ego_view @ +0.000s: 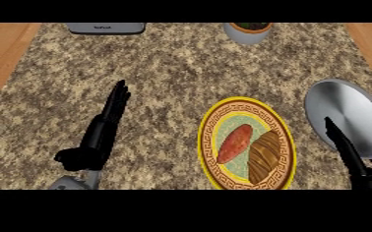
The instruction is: Pick the sweet potato from the plate and place it in the pan
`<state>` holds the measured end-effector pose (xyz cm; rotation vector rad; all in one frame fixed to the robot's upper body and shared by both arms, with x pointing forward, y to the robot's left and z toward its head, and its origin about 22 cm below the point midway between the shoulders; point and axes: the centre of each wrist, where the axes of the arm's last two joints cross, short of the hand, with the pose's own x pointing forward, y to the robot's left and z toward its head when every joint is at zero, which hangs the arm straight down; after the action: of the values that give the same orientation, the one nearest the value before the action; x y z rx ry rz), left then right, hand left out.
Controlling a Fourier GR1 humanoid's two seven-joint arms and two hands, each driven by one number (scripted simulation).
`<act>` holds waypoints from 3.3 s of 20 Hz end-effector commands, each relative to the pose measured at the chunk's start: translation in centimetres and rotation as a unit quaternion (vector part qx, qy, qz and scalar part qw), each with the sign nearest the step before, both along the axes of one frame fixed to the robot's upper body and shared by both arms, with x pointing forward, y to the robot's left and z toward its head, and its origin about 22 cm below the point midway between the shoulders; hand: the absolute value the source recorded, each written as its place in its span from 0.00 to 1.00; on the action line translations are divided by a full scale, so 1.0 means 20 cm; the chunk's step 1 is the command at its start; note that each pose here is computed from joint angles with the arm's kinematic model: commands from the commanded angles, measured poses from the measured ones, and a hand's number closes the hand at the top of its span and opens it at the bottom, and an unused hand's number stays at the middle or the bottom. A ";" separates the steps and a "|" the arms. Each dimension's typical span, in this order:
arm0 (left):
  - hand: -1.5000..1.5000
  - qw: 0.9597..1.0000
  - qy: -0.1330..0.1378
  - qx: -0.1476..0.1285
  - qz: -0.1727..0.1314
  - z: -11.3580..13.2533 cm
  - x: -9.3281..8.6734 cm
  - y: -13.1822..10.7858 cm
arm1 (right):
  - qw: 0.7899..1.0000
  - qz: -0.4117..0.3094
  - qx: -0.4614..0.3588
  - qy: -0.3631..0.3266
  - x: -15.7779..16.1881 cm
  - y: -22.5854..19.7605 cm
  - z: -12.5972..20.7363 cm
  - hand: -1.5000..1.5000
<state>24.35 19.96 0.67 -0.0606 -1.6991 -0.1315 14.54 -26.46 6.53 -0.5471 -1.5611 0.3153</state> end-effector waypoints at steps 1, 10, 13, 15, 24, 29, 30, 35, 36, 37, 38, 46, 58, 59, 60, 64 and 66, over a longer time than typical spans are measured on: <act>0.50 1.000 0.004 0.005 -0.015 0.04 0.03 0.02 | 0.995 0.022 -0.066 0.076 0.08 0.08 0.04 0.00; 0.50 1.000 0.009 -0.001 -0.019 -0.02 0.02 -0.08 | 0.951 0.088 -0.204 0.214 0.27 0.34 -0.07 0.00; 0.50 1.000 0.001 0.006 0.000 0.04 0.04 -0.05 | 0.942 0.095 -0.207 0.245 0.36 0.45 -0.04 0.00; 0.50 1.000 0.006 0.003 -0.002 0.02 0.05 0.09 | 0.942 0.094 -0.204 0.251 0.35 0.44 -0.20 0.00; 0.50 1.000 -0.004 -0.003 0.000 -0.02 -0.02 0.07 | 0.944 0.077 -0.189 0.260 0.46 0.51 -0.14 0.00; 0.50 1.000 0.004 -0.005 -0.002 0.00 -0.01 0.02 | 0.953 0.067 -0.172 0.242 0.37 0.43 -0.19 0.00; 0.50 1.000 -0.004 -0.002 0.009 0.01 -0.05 -0.07 | 0.954 0.066 -0.160 0.245 0.41 0.49 -0.20 0.00; 0.50 1.000 0.003 -0.006 0.000 -0.02 -0.05 0.08 | 0.951 0.060 -0.162 0.255 0.47 0.47 -0.24 0.00; 0.50 1.000 -0.002 -0.002 -0.001 0.07 0.08 0.04 | 0.949 0.070 -0.166 0.258 0.45 0.50 -0.31 0.00; 0.50 1.000 0.004 -0.007 -0.002 0.02 -0.04 0.07 | 0.946 0.076 -0.171 0.266 0.49 0.48 -0.34 0.00; 0.50 1.000 0.000 0.001 0.004 -0.04 0.02 -0.08 | 0.945 0.070 -0.169 0.272 0.51 0.48 -0.35 0.00; 0.50 1.000 0.001 -0.006 0.002 -0.02 0.02 0.04 | 0.923 0.129 -0.223 0.285 0.58 0.60 -0.42 1.00; 0.50 1.000 0.006 -0.004 -0.005 0.05 0.03 0.06 | 0.934 0.083 -0.273 0.213 0.49 0.48 -0.47 1.00; 0.50 1.000 -0.001 0.006 0.012 0.02 -0.01 0.12 | 0.939 0.067 -0.272 0.199 0.52 0.46 -0.45 1.00; 0.50 1.000 0.000 0.004 -0.002 -0.02 -0.07 0.06 | 0.935 0.083 -0.282 0.199 0.47 0.47 -0.45 1.00; 0.50 1.000 0.004 0.002 0.006 -0.01 0.01 0.05 | 0.924 0.125 -0.316 0.175 0.29 0.53 -0.22 1.00; 0.50 1.000 0.006 0.003 0.008 0.02 0.06 0.09 | 0.931 0.109 -0.315 0.152 0.22 0.52 -0.21 1.00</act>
<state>24.50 21.15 0.97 -0.0502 -1.6919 -0.1223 21.60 -16.10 0.73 -0.7420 -1.1549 1.0330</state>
